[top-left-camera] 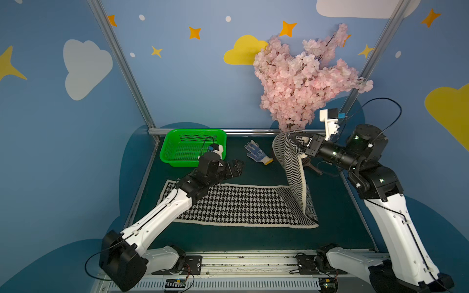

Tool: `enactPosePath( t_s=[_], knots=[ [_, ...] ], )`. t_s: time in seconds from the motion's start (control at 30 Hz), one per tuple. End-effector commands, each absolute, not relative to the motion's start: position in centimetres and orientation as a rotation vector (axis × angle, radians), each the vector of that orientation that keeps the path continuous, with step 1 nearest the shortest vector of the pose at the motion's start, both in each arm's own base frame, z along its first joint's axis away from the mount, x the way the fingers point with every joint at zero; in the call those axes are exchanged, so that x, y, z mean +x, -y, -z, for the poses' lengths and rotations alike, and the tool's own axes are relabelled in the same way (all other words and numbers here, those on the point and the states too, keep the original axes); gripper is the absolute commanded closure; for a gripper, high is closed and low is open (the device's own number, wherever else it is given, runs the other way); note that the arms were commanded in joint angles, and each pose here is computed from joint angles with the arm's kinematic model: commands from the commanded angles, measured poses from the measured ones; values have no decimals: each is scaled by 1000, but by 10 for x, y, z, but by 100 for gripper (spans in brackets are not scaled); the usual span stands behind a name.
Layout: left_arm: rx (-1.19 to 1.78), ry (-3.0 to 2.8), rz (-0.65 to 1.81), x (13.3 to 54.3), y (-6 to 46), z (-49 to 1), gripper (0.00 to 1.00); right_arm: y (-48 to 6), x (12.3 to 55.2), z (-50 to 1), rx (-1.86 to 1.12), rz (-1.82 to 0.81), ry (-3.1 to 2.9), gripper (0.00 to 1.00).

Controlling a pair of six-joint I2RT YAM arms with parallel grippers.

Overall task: Roll up the scarf and place it into the basket
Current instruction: Flatten out the scarf at the center of the board.

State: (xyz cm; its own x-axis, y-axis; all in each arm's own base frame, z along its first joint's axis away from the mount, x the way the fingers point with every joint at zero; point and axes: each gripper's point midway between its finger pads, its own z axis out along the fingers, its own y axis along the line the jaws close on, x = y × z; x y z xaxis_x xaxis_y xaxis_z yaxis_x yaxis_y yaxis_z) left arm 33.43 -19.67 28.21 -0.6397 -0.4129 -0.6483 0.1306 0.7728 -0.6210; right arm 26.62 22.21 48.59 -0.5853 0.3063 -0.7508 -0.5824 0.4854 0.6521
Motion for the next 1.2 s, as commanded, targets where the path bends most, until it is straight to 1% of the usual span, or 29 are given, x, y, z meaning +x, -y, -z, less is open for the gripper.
enactPosePath(
  t_s=[0.0, 0.13, 0.23, 0.43, 0.63, 0.87, 1.17],
  knots=[
    [-321, -2202, 674, 311, 141, -270, 0, -250, 276, -480, -275, -1172, -1806, 100],
    [-409, -2148, 665, 295, 95, -284, 0, -292, 278, -459, -335, -1131, -1838, 100],
    [-454, -2162, 702, 288, 79, -279, 0, -320, 283, -448, -363, -1155, -1852, 100],
    [-505, -2179, 717, 280, 63, -260, 0, -359, 283, -442, -405, -1169, -1844, 100],
    [-524, -2154, 762, 276, 55, -259, 0, -388, 283, -437, -431, -1219, -1856, 100],
    [-537, -2154, 755, 273, 47, -256, 0, -410, 276, -465, -464, -1301, -1798, 100],
    [-542, -2138, 769, 269, 46, -255, 0, -427, 271, -453, -497, -1309, -1817, 100]
  ],
)
